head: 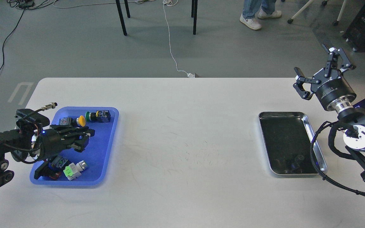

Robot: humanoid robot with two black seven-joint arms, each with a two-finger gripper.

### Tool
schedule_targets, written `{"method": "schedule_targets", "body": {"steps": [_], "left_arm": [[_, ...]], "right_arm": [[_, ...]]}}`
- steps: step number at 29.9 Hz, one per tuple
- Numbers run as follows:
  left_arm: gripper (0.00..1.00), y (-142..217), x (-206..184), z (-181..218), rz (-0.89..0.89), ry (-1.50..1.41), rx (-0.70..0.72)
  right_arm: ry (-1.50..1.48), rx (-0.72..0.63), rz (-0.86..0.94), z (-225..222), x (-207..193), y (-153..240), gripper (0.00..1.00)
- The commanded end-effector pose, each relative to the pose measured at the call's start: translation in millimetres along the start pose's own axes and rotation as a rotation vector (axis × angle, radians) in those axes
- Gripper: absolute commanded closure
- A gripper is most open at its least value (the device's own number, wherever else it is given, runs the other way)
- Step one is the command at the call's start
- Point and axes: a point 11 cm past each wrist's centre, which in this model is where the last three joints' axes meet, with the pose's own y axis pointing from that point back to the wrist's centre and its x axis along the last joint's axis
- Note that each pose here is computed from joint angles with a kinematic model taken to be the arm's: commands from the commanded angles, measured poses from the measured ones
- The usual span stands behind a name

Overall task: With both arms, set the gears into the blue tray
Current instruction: 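Carry the piece into the blue tray and release it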

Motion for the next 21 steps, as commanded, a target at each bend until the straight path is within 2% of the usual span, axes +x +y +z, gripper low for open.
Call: {"method": "schedule_targets", "body": {"steps": [1, 14, 15, 16, 18, 19, 21], "left_arm": [[0.86, 2, -8, -2, -0.015, 0.010, -0.006], [0.80, 11, -21, -31, -0.043, 0.025, 0.082], [0.77, 11, -21, -33, -0.042, 0.026, 0.088], [0.70, 12, -22, -34, -0.044, 0.029, 0.094], [0.43, 12, -20, -35, -0.035, 0.034, 0.096], [0.36, 12, -19, -35, -0.026, 0.034, 0.093], [0.33, 13, -15, -36, 0.000, 0.038, 0.096]], "right_arm": [[0.003, 0.000, -0.001, -1, 0, 1, 0.02], [0.007, 0.001, 0.000, -3, 2, 2, 0.01], [0.008, 0.000, 0.002, -3, 3, 2, 0.02], [0.011, -0.001, 0.004, -4, 4, 3, 0.02], [0.012, -0.003, 0.006, -3, 5, 5, 0.02], [0.016, -0.002, 0.008, -5, 6, 5, 0.02], [0.026, -0.001, 0.009, -9, 9, 6, 0.02]]}}
